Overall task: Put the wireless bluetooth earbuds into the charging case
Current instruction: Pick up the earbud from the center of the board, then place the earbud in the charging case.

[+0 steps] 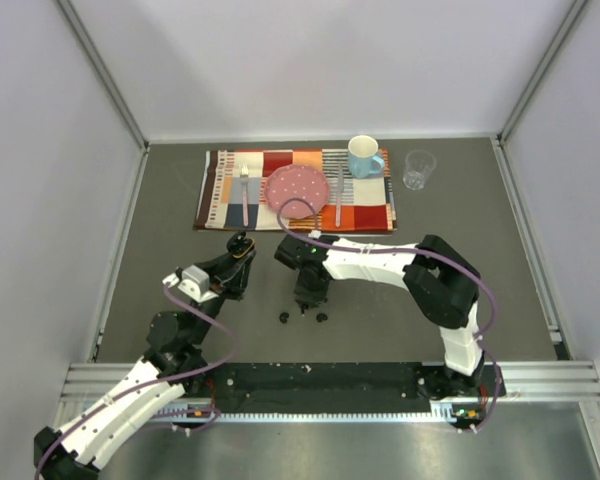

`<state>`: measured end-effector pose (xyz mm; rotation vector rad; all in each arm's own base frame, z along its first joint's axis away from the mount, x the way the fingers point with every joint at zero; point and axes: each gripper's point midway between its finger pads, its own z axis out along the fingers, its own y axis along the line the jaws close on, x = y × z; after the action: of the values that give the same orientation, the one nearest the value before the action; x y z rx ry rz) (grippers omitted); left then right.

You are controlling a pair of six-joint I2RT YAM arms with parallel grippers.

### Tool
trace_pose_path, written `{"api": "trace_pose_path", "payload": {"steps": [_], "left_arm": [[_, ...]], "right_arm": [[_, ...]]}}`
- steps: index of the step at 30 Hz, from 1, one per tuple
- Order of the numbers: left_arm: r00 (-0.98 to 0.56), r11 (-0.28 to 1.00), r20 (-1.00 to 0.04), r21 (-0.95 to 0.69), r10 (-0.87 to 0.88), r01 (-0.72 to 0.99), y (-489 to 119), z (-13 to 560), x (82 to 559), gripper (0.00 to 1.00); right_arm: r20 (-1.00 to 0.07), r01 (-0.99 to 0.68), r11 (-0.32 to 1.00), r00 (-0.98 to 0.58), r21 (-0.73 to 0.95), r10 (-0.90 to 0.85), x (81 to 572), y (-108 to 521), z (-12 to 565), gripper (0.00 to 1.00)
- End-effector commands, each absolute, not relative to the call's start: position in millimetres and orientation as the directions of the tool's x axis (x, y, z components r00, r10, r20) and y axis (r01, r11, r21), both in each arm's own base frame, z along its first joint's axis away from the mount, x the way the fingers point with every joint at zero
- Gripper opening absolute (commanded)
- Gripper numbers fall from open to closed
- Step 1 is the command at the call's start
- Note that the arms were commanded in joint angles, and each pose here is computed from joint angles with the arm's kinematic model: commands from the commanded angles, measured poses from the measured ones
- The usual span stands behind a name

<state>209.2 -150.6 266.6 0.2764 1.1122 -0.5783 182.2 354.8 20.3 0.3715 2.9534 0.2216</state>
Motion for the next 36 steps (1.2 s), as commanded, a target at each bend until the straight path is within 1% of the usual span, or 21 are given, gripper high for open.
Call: {"api": "trace_pose_path", "payload": {"steps": [1,4,5,7,8,10,12,13,15,16,19,21,22,23,24,25,27,28,31,33,36], "left_arm": [[0.348,0.818,-0.878,-0.080,-0.329,0.570,-149,281,207,0.00],[0.347,0.814,-0.872,-0.095,-0.345,0.573,-148,285,206,0.00],[0.344,0.812,-0.873,-0.096,-0.347,0.575,-148,285,206,0.00],[0.337,0.809,-0.870,-0.109,-0.358,0.577,-148,286,206,0.00],[0.335,0.808,-0.870,-0.114,-0.362,0.578,-148,286,206,0.00],[0.330,0.807,-0.871,-0.118,-0.364,0.579,-149,285,206,0.00],[0.326,0.799,-0.868,-0.123,-0.374,0.588,-150,287,205,0.00],[0.322,0.793,-0.869,-0.123,-0.376,0.596,-152,287,205,0.00],[0.329,0.783,-0.862,-0.117,-0.386,0.611,-154,291,203,0.00],[0.327,0.777,-0.861,-0.118,-0.390,0.618,-156,291,203,0.00],[0.328,0.759,-0.853,-0.114,-0.406,0.641,-161,294,201,0.00],[0.321,0.741,-0.855,-0.105,-0.408,0.663,-167,294,200,0.00],[0.324,0.732,-0.849,-0.102,-0.417,0.673,-169,297,198,0.00],[0.323,0.726,-0.848,-0.100,-0.420,0.681,-171,300,198,0.00],[0.309,0.701,-0.857,-0.082,-0.412,0.708,-179,298,196,0.00],[0.320,0.694,-0.849,-0.074,-0.420,0.716,-181,304,194,0.00],[0.303,0.663,-0.858,-0.056,-0.414,0.747,-190,303,192,0.00],[0.309,0.653,-0.855,-0.046,-0.417,0.756,-193,307,191,0.00],[0.304,0.620,-0.859,-0.019,-0.411,0.784,-202,309,188,0.00],[0.299,0.589,-0.869,0.011,-0.394,0.808,-211,307,185,0.00],[0.305,0.570,-0.870,0.034,-0.388,0.821,-216,311,184,0.00]], "right_arm": [[-0.334,0.167,0.953,-0.909,0.252,0.248,209,349,70,0.00],[-0.419,0.162,0.946,-0.866,0.280,0.272,217,339,87,0.00],[-0.448,0.151,0.931,-0.843,0.333,0.297,219,339,107,0.00],[-0.501,0.161,0.927,-0.803,0.338,0.322,224,325,114,0.00],[-0.522,0.157,0.910,-0.776,0.383,0.353,226,323,130,0.00],[-0.564,0.154,0.907,-0.739,0.392,0.369,228,310,136,0.00],[-0.600,0.101,0.884,-0.698,0.456,0.390,230,308,160,0.00],[-0.624,0.092,0.891,-0.681,0.445,0.383,231,300,158,0.00],[-0.652,0.039,0.866,-0.641,0.499,0.405,232,297,183,0.00],[-0.662,0.034,0.864,-0.627,0.503,0.410,232,291,185,0.00],[-0.674,-0.032,0.816,-0.584,0.577,0.453,231,288,214,0.00],[-0.692,-0.106,0.788,-0.558,0.607,0.458,229,289,232,0.00],[-0.678,-0.139,0.735,-0.527,0.664,0.513,228,288,248,0.00],[-0.679,-0.172,0.708,-0.505,0.685,0.533,227,287,258,0.00],[-0.677,-0.194,0.690,-0.494,0.698,0.546,225,284,254,0.00],[-0.642,-0.249,0.603,-0.446,0.758,0.623,224,282,285,0.00],[-0.649,-0.289,0.583,-0.405,0.759,0.644,223,275,292,0.00],[-0.643,-0.315,0.561,-0.383,0.766,0.664,222,270,305,0.00],[-0.683,-0.392,0.561,-0.351,0.729,0.641,217,269,321,0.00],[-0.690,-0.471,0.520,-0.331,0.712,0.644,210,273,338,0.00],[-0.685,-0.543,0.470,-0.305,0.696,0.662,203,275,355,0.00]]}}
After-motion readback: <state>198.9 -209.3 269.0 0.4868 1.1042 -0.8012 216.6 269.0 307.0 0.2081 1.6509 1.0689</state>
